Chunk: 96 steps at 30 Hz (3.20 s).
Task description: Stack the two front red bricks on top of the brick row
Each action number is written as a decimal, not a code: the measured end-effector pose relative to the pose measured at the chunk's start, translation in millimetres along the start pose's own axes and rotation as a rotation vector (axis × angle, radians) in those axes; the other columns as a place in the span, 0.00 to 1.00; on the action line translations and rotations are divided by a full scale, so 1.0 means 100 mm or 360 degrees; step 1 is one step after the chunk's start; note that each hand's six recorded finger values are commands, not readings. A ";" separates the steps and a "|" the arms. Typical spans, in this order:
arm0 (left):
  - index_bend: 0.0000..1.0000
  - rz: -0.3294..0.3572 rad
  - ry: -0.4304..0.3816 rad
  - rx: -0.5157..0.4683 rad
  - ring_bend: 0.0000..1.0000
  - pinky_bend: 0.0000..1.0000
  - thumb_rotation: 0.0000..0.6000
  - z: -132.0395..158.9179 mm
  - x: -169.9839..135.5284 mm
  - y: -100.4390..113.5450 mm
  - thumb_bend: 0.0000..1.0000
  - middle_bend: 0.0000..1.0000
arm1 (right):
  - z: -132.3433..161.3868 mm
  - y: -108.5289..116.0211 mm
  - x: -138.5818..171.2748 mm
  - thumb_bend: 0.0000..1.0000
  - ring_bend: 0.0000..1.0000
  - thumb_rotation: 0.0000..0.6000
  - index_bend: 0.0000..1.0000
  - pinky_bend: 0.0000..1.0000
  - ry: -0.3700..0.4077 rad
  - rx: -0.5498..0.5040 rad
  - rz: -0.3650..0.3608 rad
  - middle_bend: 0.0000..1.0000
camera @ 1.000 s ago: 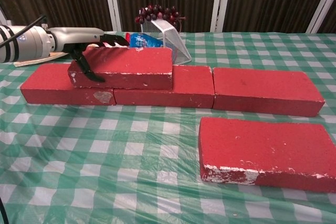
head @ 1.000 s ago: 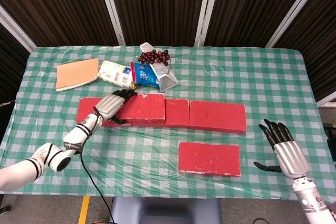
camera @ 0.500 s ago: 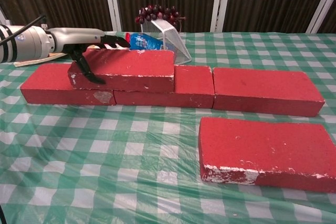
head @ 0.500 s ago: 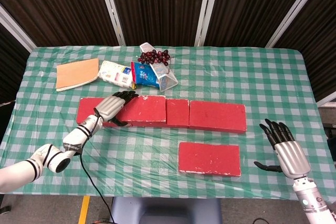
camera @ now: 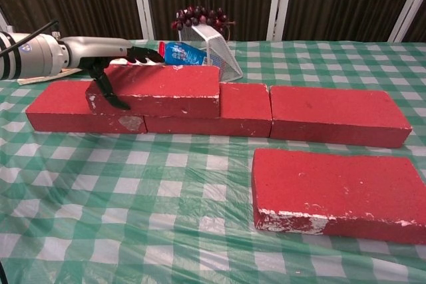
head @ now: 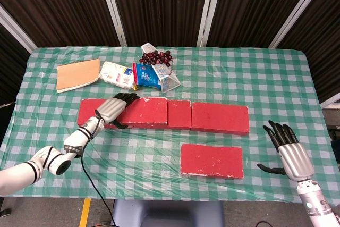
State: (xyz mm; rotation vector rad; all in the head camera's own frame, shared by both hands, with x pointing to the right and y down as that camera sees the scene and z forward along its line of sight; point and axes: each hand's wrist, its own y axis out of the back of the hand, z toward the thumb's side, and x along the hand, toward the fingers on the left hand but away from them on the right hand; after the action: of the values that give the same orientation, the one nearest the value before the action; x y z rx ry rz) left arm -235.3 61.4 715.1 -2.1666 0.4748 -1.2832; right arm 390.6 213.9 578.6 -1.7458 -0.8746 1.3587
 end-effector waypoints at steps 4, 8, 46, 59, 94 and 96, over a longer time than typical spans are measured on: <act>0.00 0.0018 -0.0013 -0.0003 0.00 0.06 1.00 0.02 -0.01 0.02 0.19 0.00 | 0.01 -0.01 0.00 0.15 0.00 0.87 0.00 0.00 0.0003 0.0002 0.0003 0.00; 0.00 0.0081 -0.0051 0.0006 0.00 0.06 1.00 0.07 -0.07 0.09 0.19 0.00 | 0.02 -0.01 0.00 0.15 0.00 0.87 0.00 0.00 0.0011 -0.0001 -0.0001 0.00; 0.00 0.0435 0.0366 0.0076 0.00 0.05 1.00 -0.92 -2.15 -0.69 0.22 0.00 | 0.99 -1.13 -0.46 0.12 0.00 0.88 0.00 0.00 0.0241 -0.0266 0.0633 0.00; 0.00 0.0431 0.0379 0.0058 0.00 0.05 1.00 -0.95 -2.15 -0.68 0.23 0.00 | 1.02 -1.14 -0.50 0.12 0.18 1.00 0.50 0.25 0.0185 -0.0216 0.0619 0.36; 0.00 0.0409 0.0471 0.0180 0.00 0.05 1.00 -0.96 -2.09 -0.76 0.23 0.00 | 0.91 0.10 -2.13 0.14 0.18 1.00 0.51 0.29 0.0128 -0.0203 0.0250 0.36; 0.00 0.0404 0.0475 0.0181 0.00 0.05 1.00 -0.96 -2.09 -0.77 0.23 0.00 | 0.94 0.06 -2.21 0.14 0.18 1.00 0.50 0.29 0.0137 -0.0176 0.0283 0.36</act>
State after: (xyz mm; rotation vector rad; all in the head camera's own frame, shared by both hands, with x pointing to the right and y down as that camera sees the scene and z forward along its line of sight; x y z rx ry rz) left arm -418.3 210.4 658.6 -1.7631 0.7514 -1.4546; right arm 254.1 34.5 662.2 -1.9919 -0.7749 1.3583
